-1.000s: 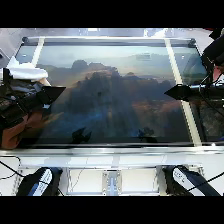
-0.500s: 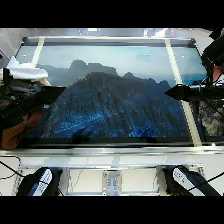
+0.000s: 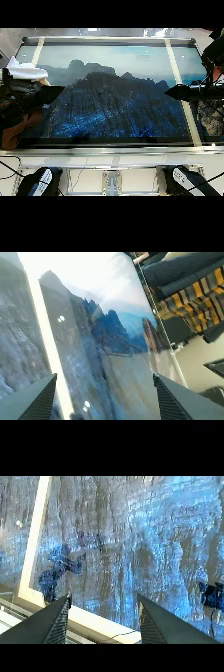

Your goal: Fold the shirts.

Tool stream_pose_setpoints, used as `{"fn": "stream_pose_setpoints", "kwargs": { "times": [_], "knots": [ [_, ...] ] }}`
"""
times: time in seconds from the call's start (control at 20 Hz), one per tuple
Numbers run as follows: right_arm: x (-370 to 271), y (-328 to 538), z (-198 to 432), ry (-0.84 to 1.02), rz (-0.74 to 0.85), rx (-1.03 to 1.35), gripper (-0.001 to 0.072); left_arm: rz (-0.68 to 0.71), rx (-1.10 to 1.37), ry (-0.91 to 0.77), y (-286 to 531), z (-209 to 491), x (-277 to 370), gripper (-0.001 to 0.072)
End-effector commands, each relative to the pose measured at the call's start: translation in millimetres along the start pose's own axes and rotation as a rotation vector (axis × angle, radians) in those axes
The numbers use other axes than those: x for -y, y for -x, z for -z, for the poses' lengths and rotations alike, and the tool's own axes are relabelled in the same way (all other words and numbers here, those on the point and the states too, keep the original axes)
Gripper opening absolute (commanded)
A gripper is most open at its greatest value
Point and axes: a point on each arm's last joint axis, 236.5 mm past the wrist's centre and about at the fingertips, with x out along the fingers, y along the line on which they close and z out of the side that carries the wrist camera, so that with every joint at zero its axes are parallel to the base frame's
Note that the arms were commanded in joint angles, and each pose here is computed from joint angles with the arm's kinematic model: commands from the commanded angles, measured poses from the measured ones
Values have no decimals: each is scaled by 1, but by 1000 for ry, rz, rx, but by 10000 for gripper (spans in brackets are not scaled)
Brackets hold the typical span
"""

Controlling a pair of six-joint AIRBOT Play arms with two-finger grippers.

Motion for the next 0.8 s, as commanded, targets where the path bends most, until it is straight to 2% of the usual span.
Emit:
{"fn": "stream_pose_setpoints", "kwargs": {
  "times": [0.0,0.1,0.25,0.45,0.55,0.75],
  "knots": [
    [2,0,-6,-4,7,28,453,-255,208,-40,16,-51,-59,693],
    [1,0,-5,-6,3,20,453,-493,339,-110,53,-85,-110,693],
    [-1,0,0,-6,-6,0,453,-819,289,-175,120,-84,-178,692],
    [-8,0,-2,-13,-35,7,453,-1237,240,-43,237,-56,-245,692],
    [-14,1,-5,-19,-62,19,452,-1337,232,40,272,-41,-263,692],
    [-16,1,-5,-21,-68,20,453,-1392,108,171,290,-3,-295,693]
  ]
}}
